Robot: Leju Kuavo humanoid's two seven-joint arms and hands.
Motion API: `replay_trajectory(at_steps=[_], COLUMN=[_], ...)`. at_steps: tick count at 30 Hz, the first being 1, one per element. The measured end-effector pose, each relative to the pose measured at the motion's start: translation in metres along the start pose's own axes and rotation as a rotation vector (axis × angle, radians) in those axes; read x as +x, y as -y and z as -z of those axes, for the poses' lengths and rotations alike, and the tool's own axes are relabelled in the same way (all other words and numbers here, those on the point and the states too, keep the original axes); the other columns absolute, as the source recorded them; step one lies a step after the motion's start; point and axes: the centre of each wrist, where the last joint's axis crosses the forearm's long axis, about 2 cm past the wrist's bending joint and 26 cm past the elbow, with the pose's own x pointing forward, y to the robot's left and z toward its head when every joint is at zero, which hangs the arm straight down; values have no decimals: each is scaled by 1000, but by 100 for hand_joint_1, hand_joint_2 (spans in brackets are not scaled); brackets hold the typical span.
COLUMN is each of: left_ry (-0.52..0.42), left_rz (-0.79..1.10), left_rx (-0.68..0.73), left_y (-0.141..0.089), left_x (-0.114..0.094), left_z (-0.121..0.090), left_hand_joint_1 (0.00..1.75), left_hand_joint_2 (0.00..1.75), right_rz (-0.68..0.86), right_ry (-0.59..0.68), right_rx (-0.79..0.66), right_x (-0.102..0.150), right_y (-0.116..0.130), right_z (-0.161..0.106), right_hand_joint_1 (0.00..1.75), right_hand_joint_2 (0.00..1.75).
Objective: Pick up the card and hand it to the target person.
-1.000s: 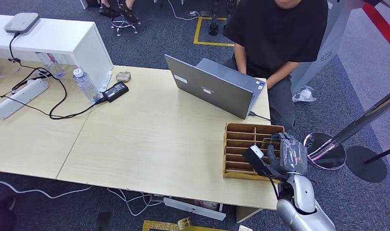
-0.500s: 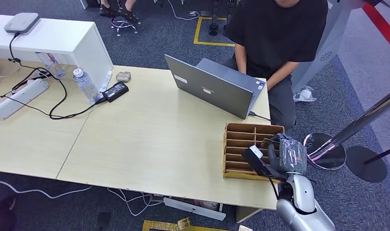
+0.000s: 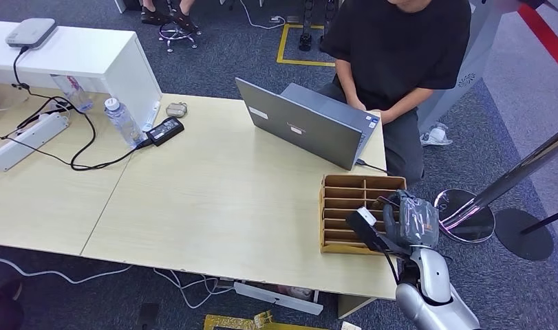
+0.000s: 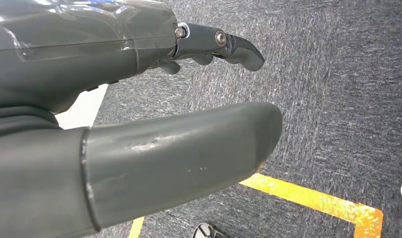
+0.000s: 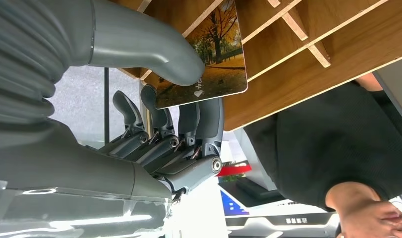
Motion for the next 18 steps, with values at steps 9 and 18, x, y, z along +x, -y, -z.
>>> replay_trajectory(at_steps=[9, 18], left_ry=[8, 10], left_rz=[0, 0], left_rx=[0, 0], left_y=[0, 0], left_x=[0, 0], left_z=[0, 0], left_hand_joint_1=[0, 0], left_hand_joint_2=[0, 0], right_rz=[49, 111], right_ry=[4, 24], right_rx=[23, 6], right_x=[0, 1], right_y=[3, 22], right_z=[3, 8], right_hand_joint_1=[140, 141], right_hand_joint_2=[175, 175])
